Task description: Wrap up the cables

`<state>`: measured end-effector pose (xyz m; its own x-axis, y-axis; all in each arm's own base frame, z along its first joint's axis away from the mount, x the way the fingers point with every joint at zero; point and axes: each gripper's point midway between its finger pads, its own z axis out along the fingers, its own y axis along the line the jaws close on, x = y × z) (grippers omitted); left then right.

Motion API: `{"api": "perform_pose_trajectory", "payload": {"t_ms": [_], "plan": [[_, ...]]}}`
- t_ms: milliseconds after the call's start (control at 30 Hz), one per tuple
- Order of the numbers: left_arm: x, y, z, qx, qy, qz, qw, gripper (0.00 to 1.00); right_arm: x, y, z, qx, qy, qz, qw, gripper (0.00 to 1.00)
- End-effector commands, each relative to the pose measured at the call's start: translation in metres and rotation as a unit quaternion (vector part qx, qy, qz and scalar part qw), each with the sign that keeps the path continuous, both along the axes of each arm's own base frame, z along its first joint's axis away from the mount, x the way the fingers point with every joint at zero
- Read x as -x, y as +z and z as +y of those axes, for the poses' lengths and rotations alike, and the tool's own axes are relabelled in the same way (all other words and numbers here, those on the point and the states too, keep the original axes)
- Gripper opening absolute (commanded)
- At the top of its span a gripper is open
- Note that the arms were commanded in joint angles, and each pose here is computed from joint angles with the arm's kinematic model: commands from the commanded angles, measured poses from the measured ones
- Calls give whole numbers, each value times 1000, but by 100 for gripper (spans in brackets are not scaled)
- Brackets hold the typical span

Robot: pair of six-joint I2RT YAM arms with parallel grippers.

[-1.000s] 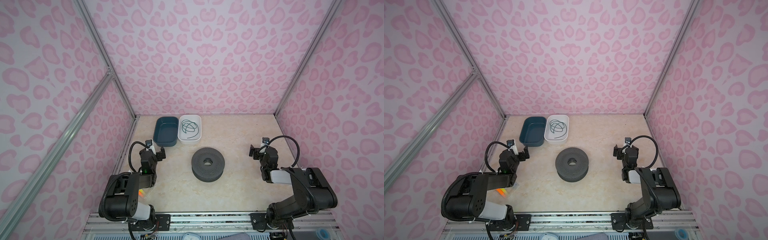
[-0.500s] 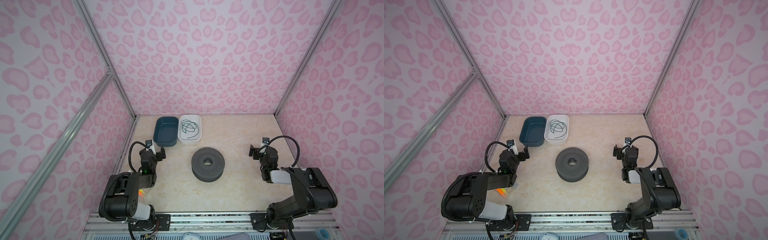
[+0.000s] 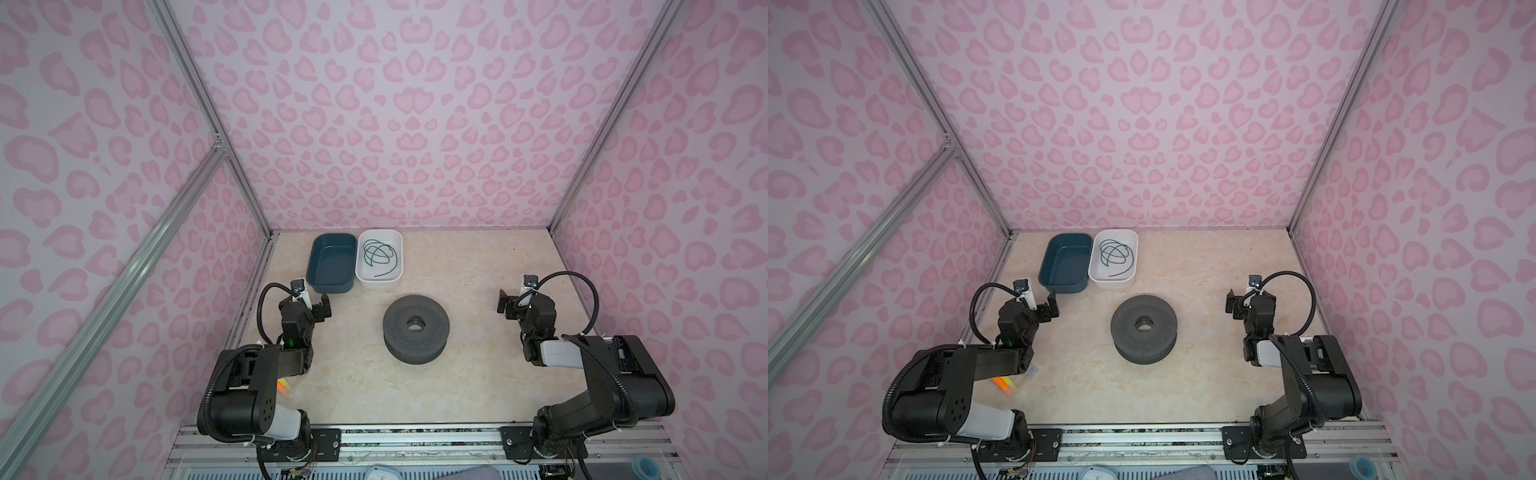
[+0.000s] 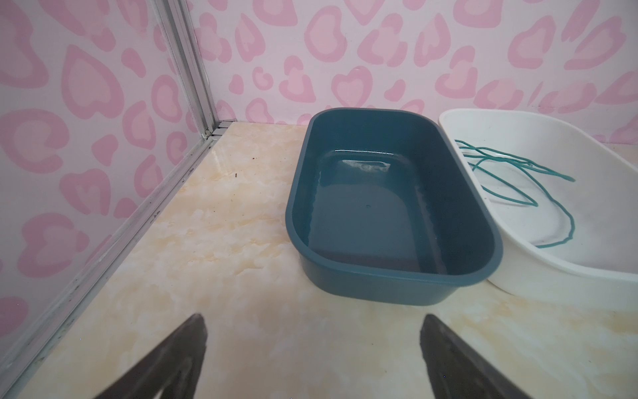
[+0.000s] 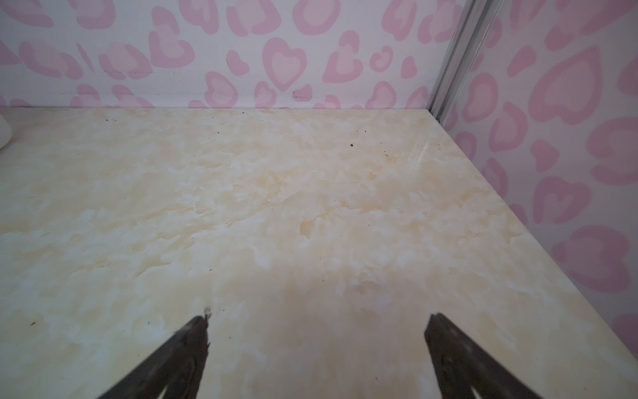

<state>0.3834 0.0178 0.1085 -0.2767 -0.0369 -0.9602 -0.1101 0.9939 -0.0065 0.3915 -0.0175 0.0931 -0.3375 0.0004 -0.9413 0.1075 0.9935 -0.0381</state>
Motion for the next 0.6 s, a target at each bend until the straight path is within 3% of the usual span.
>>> {"api": "perform_pose_trajectory", "payload": {"t_ms": [0, 567], "plan": [[-4, 8, -1, 3, -2, -15, 1000, 98, -2, 5, 0, 3, 1, -9, 1000, 100], [-5, 7, -1, 6, -5, -12, 1000, 98, -2, 4, 1, 3, 3, -9, 1000, 100]]}}
